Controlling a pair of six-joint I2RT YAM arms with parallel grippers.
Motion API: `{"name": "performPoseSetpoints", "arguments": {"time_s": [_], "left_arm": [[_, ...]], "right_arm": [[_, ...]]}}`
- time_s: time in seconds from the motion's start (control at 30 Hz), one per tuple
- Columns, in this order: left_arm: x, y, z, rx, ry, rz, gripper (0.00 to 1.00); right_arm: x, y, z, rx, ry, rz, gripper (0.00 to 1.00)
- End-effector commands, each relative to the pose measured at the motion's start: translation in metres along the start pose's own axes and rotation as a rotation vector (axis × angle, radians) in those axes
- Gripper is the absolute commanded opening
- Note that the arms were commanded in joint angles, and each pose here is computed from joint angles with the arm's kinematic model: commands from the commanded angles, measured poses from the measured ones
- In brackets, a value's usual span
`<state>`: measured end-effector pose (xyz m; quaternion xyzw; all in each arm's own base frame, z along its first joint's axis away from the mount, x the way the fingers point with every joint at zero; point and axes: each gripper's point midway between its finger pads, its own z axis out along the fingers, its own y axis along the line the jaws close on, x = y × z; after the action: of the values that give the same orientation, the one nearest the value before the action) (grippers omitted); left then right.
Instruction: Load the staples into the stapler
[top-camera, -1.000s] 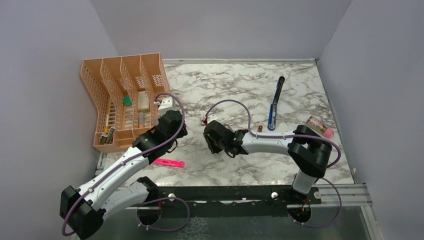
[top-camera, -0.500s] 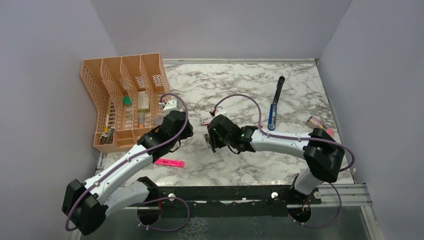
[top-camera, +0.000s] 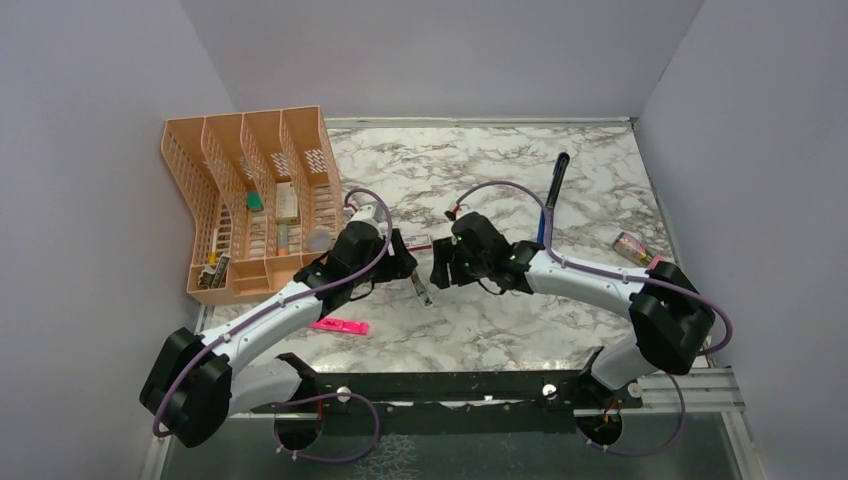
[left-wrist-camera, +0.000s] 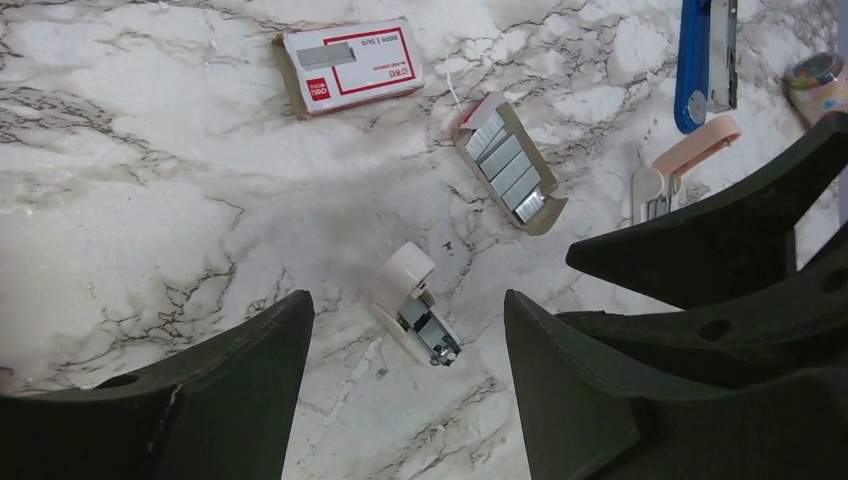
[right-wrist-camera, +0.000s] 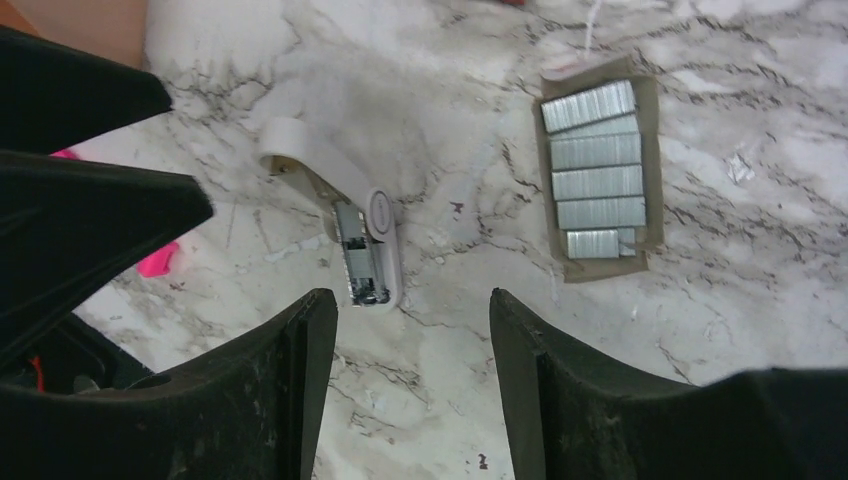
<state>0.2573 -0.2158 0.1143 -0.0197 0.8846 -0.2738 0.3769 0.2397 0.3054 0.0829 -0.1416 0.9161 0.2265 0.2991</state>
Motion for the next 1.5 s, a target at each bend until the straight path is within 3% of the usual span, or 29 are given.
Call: {"name": "performPoseSetpoints", "arguments": {"time_s": [0.0, 0.13, 0.47, 0.6, 0.77, 1.07, 1.47], "left_arm": [[-0.009, 0.012, -0.003, -0.057, -0.056, -0.089, 0.69], [0.004, 0.032, -0.012, -0.143, -0.047, -0.166, 0.59], [0.052, 0.025, -0.015, -0.025, 0.091, -0.257, 0.40], [0.063, 0.022, -0.009, 0.014, 0.127, -0.280, 0.38], [0.075, 0.018, -0.002, 0.047, 0.176, -0.299, 0.36], [0.085, 0.001, 0.007, 0.146, 0.228, -0.338, 0.34], [0.099, 0.003, 0.019, 0.156, 0.272, -0.334, 0.22]], "right_arm": [[-0.030, 0.031, -0.007, -0.131, -0.038, -0.144, 0.64], [-0.039, 0.044, -0.003, -0.182, -0.028, -0.222, 0.66], [-0.025, 0.065, 0.030, -0.219, 0.084, -0.304, 0.67], [-0.024, 0.064, 0.042, -0.181, 0.091, -0.315, 0.66], [-0.029, 0.057, 0.054, -0.128, 0.077, -0.331, 0.60], [-0.028, 0.046, 0.056, -0.075, 0.059, -0.323, 0.34], [-0.046, 0.044, 0.040, -0.047, -0.051, -0.249, 0.31]]}}
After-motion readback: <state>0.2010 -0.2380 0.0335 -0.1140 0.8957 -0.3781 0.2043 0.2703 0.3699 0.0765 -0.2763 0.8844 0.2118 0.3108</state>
